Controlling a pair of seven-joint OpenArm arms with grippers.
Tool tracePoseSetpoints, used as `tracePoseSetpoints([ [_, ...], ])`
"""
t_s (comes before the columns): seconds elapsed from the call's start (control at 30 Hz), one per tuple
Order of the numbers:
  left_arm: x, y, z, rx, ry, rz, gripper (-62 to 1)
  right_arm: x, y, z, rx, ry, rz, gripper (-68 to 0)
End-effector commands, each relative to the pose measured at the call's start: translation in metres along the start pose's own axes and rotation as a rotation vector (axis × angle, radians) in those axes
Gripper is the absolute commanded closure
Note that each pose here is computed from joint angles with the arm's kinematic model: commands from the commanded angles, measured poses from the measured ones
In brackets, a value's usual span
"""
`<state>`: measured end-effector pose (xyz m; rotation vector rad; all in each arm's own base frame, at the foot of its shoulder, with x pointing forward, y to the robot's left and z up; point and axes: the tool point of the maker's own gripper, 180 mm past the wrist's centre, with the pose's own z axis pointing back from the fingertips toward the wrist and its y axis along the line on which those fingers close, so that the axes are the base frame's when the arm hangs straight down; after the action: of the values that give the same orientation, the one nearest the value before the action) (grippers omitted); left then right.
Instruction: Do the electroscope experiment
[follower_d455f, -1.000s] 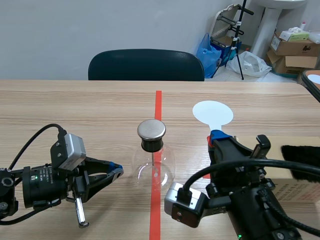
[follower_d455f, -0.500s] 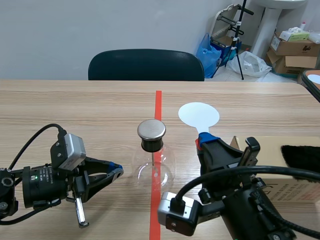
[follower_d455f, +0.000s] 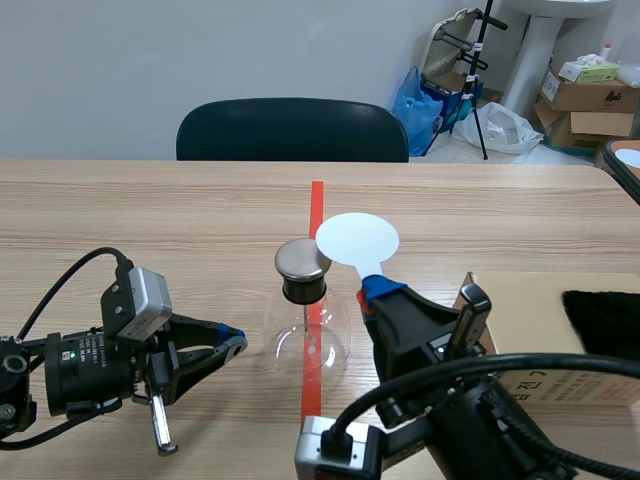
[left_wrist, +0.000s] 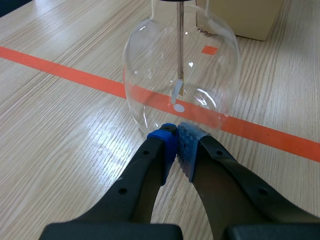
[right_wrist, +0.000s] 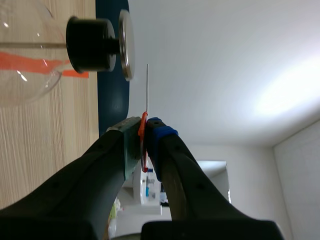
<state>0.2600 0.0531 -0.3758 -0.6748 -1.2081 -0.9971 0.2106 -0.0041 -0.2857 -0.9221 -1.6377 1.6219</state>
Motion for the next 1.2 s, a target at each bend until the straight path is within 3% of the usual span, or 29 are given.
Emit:
tracePoseSetpoints([
  [0.0, 0.010, 0.001, -0.003, 0.003, -0.038, -0.001, -3.0, 0.002, -0.005, -0.002, -0.019, -0.023, 0.012, -1.8],
  [0.47, 0.010, 0.001, -0.003, 0.003, -0.038, -0.001, -3.0, 0.028, -0.005, 0.000, -0.018, -0.171, 0.013, -1.8],
  [1.17, 0.010, 0.001, -0.003, 0.003, -0.038, -0.001, -3.0, 0.031, -0.005, 0.001, -0.018, -0.184, 0.013, -1.8],
])
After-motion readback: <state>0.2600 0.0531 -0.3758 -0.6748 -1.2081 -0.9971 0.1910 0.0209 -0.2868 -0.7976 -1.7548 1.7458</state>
